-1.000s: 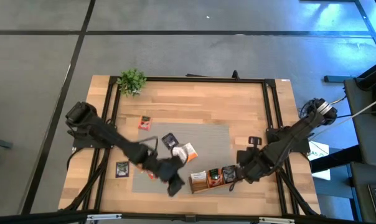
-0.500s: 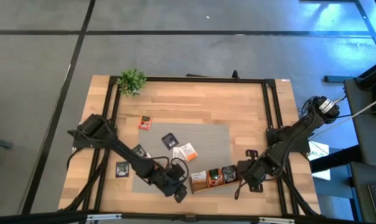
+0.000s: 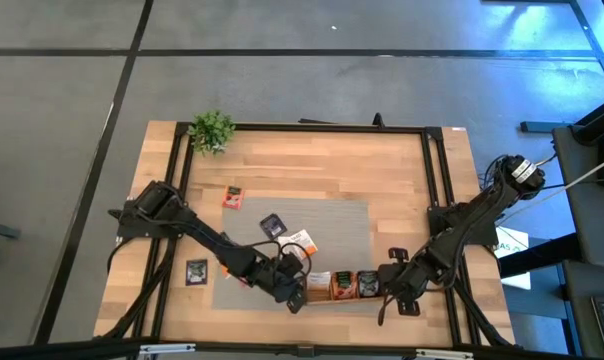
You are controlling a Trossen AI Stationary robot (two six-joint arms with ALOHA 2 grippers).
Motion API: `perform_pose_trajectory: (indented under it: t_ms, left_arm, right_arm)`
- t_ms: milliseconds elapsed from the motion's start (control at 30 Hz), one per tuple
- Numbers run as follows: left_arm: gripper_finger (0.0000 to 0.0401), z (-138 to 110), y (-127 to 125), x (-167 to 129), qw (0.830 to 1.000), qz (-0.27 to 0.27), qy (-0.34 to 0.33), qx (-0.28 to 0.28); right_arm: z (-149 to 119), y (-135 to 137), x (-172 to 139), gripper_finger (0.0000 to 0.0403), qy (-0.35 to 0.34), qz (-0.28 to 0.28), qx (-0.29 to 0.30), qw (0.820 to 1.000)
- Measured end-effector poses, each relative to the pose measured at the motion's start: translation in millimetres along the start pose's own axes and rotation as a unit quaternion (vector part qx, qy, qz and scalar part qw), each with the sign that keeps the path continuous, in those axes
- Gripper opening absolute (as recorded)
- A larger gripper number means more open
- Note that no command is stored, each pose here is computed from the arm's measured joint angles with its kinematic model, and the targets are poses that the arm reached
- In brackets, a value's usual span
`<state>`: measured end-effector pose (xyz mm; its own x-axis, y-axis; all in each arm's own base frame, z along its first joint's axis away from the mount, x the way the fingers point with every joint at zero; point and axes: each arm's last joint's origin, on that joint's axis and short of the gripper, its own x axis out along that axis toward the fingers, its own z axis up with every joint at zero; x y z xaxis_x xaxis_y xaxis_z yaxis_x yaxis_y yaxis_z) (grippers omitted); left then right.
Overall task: Pick & Place Tea
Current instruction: Adjust the wooden organizer on the table, then put the top orange tea bag into the left compartment of the wooden organizer
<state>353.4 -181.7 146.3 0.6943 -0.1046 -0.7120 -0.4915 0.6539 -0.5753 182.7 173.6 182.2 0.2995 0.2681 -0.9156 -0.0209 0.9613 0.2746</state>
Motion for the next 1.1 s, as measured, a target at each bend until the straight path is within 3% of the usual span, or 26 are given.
perform_pose_trajectory:
  t_ms: [667,1100]
  left_arm:
    - [0.0003,9.1,1.4,-3.7,1.0,0.003,0.002,0.002]
    - [0.0003,20.0,-4.8,-37.2,1.0,0.017,-0.001,0.018]
  right_arm:
    - [-1.5,-0.6,-1.3,0.012,0.009,0.0,0.015,1.0]
    - [-4.7,-3.0,-39.2,0.012,-0.037,0.031,0.038,0.998]
